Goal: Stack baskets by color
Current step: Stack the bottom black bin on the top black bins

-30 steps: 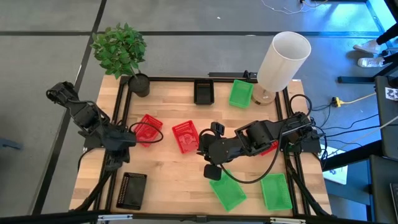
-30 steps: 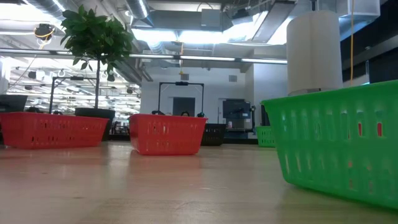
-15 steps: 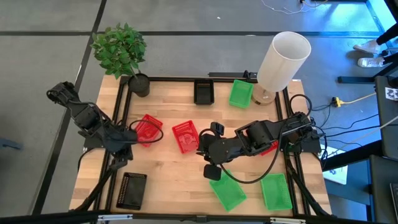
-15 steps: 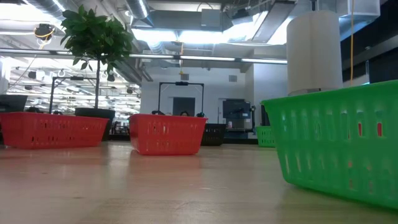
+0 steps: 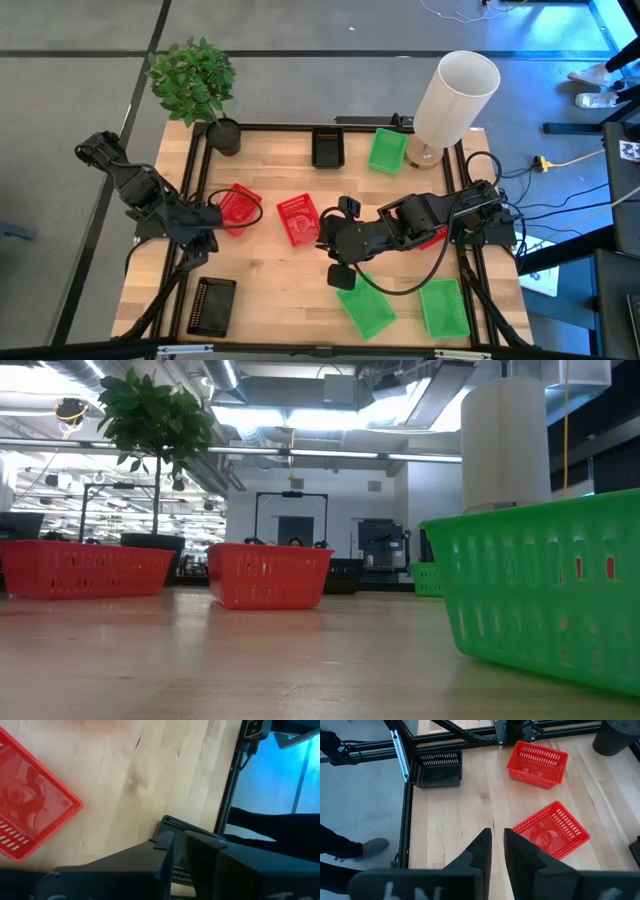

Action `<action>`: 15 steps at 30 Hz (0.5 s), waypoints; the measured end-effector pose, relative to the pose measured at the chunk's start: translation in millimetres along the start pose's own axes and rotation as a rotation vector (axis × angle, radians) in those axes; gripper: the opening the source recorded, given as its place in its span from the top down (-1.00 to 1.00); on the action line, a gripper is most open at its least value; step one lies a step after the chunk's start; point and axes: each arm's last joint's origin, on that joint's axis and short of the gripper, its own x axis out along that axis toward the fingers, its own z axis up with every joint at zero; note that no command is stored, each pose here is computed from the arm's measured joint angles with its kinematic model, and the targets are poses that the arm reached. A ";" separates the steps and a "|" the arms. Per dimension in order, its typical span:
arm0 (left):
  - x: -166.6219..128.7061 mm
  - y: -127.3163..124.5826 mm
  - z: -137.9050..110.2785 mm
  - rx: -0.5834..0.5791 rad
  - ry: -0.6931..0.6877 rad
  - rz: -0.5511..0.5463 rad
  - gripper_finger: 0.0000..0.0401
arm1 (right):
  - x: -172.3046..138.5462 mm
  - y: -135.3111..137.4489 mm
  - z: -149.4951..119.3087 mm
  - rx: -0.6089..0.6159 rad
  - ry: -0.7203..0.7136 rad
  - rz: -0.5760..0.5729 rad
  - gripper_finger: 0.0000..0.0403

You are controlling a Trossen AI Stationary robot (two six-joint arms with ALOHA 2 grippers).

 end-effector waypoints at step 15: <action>-0.1 4.3 -2.0 -0.007 0.010 0.051 0.81 | 0.2 0.1 -0.1 -0.001 0.000 0.000 0.75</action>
